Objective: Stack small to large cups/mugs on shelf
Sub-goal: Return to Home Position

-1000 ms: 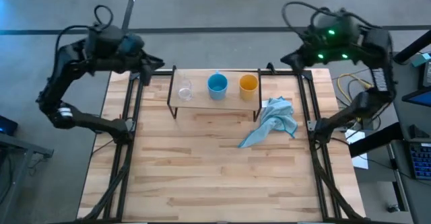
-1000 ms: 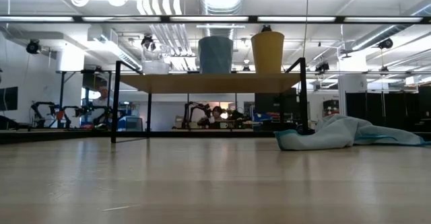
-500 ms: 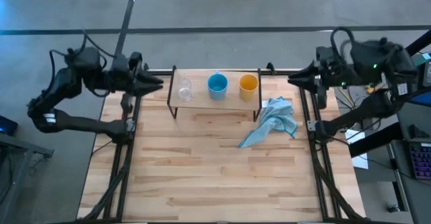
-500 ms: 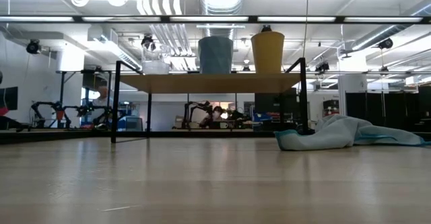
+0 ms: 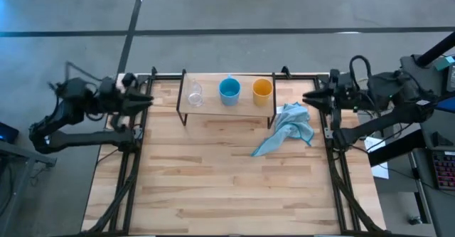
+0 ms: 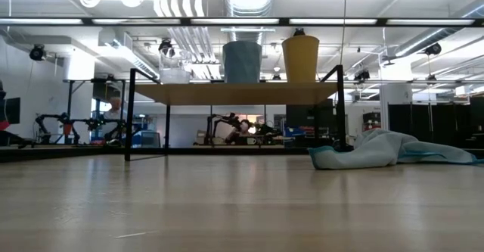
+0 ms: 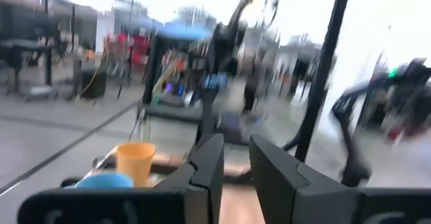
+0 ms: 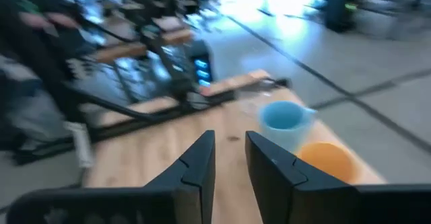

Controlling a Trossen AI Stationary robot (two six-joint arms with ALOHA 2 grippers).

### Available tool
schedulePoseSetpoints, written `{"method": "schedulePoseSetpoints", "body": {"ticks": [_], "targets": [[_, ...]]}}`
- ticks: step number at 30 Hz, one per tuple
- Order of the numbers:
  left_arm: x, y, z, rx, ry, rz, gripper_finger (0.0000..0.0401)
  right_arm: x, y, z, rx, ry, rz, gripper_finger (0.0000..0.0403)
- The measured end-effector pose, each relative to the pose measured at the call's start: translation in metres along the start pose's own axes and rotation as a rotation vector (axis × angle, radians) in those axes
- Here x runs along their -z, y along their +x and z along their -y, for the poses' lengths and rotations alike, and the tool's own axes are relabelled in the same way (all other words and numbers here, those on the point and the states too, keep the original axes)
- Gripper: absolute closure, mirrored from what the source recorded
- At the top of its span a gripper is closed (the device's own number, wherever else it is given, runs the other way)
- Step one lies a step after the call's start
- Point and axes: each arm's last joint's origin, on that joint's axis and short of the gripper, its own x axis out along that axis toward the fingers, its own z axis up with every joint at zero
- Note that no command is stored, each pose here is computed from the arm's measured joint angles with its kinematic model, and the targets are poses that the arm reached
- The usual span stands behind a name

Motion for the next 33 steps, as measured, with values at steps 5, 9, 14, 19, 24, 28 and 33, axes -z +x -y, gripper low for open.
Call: {"method": "schedulePoseSetpoints", "body": {"ticks": [5,9,14,19,24,28,33], "targets": [[0.012,-0.019,0.002,0.025,-0.064,0.104,0.0342,0.035,0.01,0.0,-0.23,0.029,0.097,0.0332],[0.028,-0.02,-0.001,0.026,-0.065,0.109,0.0342,0.066,0.023,0.002,-0.272,-0.004,0.177,0.0334],[0.04,-0.022,-0.003,0.035,-0.052,0.153,0.0342,0.105,0.03,0.011,-0.26,0.022,0.163,0.0333],[0.055,-0.024,-0.005,0.028,-0.058,0.129,0.0342,0.135,0.024,0.024,-0.214,0.079,0.18,0.0328],[0.067,-0.029,-0.006,0.028,-0.059,0.127,0.0342,0.157,0.012,0.036,-0.217,0.113,0.28,0.0325],[0.077,-0.035,-0.007,0.031,-0.055,0.142,0.0342,0.174,0.002,0.045,-0.233,0.131,0.338,0.0329],[0.092,-0.042,-0.008,0.035,-0.052,0.16,0.0342,0.188,-0.006,0.052,-0.248,0.147,0.392,0.0333]]}}
